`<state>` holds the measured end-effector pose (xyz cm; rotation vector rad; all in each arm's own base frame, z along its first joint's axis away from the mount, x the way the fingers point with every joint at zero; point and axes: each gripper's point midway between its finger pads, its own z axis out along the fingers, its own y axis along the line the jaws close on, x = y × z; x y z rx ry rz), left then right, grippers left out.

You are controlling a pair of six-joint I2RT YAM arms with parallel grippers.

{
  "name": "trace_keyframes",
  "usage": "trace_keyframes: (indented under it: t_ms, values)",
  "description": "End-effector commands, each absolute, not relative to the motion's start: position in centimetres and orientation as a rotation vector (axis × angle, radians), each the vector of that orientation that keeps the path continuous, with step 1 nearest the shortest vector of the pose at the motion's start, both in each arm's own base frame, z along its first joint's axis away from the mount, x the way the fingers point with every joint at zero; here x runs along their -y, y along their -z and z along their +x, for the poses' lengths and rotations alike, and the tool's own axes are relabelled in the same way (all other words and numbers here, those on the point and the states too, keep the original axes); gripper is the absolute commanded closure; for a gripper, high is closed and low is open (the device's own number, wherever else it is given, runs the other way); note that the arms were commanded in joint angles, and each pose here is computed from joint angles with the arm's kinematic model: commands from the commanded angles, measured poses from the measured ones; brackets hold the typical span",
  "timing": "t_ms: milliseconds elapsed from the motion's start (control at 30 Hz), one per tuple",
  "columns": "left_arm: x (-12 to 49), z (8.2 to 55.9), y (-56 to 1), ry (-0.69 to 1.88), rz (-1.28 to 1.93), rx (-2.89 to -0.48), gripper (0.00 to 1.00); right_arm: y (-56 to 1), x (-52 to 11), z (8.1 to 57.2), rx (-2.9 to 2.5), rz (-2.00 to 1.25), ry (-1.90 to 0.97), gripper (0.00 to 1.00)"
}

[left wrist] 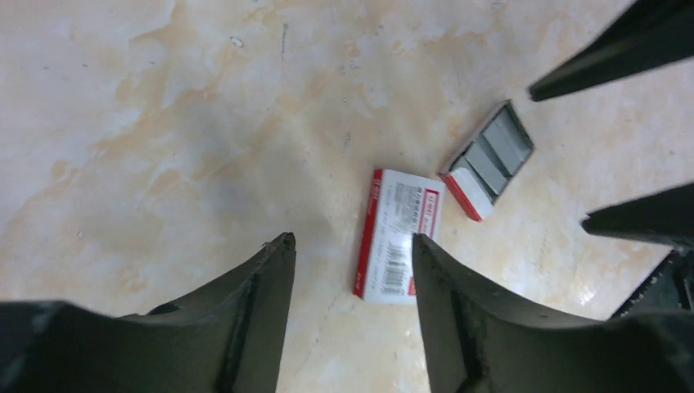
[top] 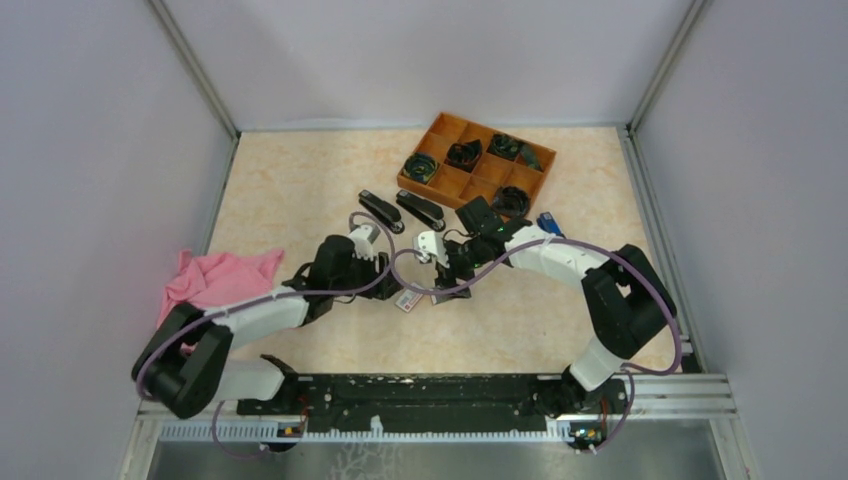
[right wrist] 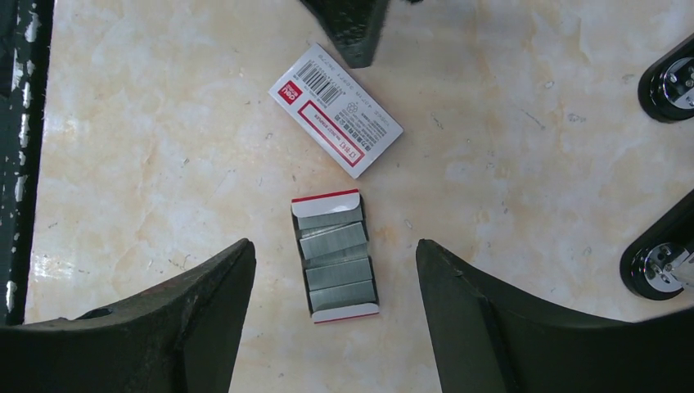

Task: Unload the staples from the stapler
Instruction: Adjust the staple box at the center of the board.

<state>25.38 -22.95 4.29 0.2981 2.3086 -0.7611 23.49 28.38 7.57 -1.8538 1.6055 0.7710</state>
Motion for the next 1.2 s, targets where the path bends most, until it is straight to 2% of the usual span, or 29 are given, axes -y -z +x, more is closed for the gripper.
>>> trace_keyframes:
  t_ms: [0, 33, 133, 367, 567, 833, 933, 1167]
  values:
    - [22.2, 23.8, -6.9, 0.789, 0.444, -2.142, 0.27, -10.9, -29.6, 24.0, -1.485, -1.819, -0.798, 0.28]
    - [22.2, 23.2, -7.2, 0.812, 0.463, -2.112, 0.20, -10.9, -29.6, 23.9, -1.483, -1.820, -0.800, 0.28]
    - [22.5, 21.7, -7.3, 0.867, 0.554, -2.051, 0.14, -10.9, -29.7, 23.9, -1.483, -1.820, -0.807, 0.28]
    - [22.9, 21.9, -6.0, 0.587, 0.670, -2.058, 0.10, -11.1, -29.4, 24.2, -1.489, -1.808, -0.809, 0.28]
    - [23.7, 22.1, -5.3, 0.492, 0.703, -2.064, 0.10, -11.8, -28.9, 24.7, -1.487, -1.776, -0.815, 0.28]
    - [25.3, 22.2, -4.0, 0.497, 0.720, -2.101, 0.21, -12.5, -28.5, 25.1, -1.480, -1.750, -0.814, 0.28]
    - [25.3, 22.4, -3.5, 0.470, 0.729, -2.128, 0.30, -12.6, -28.3, 25.2, -1.481, -1.741, -0.816, 0.28]
    - [25.0, 21.8, -2.1, 0.439, 0.794, -2.177, 0.41, -12.7, -28.4, 25.2, -1.476, -1.739, -0.819, 0.28]
